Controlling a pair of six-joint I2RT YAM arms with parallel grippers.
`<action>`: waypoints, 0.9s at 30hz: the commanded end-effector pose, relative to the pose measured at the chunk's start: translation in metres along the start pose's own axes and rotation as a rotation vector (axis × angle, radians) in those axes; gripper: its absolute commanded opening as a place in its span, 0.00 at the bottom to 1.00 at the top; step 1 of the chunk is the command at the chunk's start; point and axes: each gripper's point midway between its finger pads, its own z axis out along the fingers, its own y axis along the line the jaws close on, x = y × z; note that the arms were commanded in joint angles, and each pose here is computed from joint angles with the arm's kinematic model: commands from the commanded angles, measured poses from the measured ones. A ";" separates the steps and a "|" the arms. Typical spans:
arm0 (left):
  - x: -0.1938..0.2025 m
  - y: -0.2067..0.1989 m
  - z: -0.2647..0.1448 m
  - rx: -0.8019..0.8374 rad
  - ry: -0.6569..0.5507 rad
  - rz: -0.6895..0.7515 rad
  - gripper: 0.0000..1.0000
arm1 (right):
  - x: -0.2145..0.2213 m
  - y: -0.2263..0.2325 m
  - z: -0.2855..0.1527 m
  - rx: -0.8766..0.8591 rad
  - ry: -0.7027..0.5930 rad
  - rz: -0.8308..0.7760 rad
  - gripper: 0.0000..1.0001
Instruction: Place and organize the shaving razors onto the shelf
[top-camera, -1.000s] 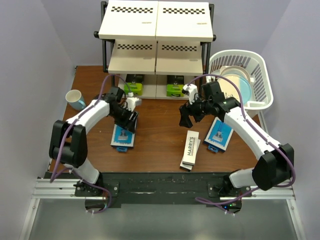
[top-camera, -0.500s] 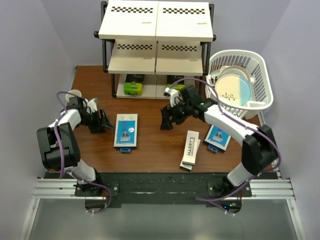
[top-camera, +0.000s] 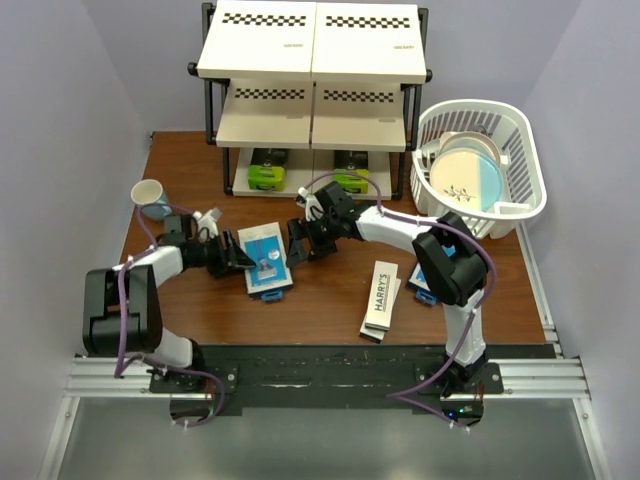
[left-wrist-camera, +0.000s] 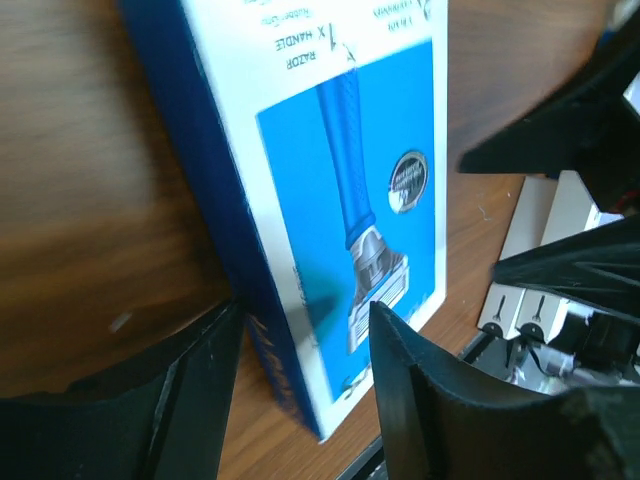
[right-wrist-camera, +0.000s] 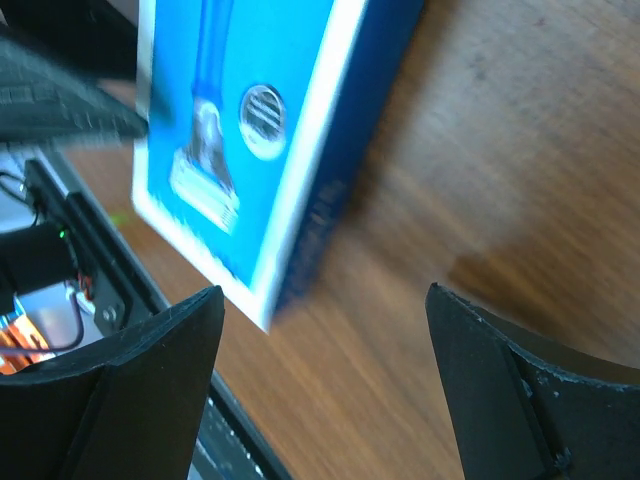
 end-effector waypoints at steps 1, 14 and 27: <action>-0.029 -0.028 0.024 0.053 0.002 0.092 0.57 | -0.027 0.021 -0.002 -0.050 -0.070 -0.010 0.86; -0.034 -0.026 -0.022 -0.130 -0.103 -0.015 0.65 | -0.025 0.039 0.018 -0.132 -0.063 0.032 0.81; 0.050 -0.025 -0.009 0.065 -0.019 -0.098 0.59 | -0.018 0.037 0.029 -0.128 -0.043 0.079 0.81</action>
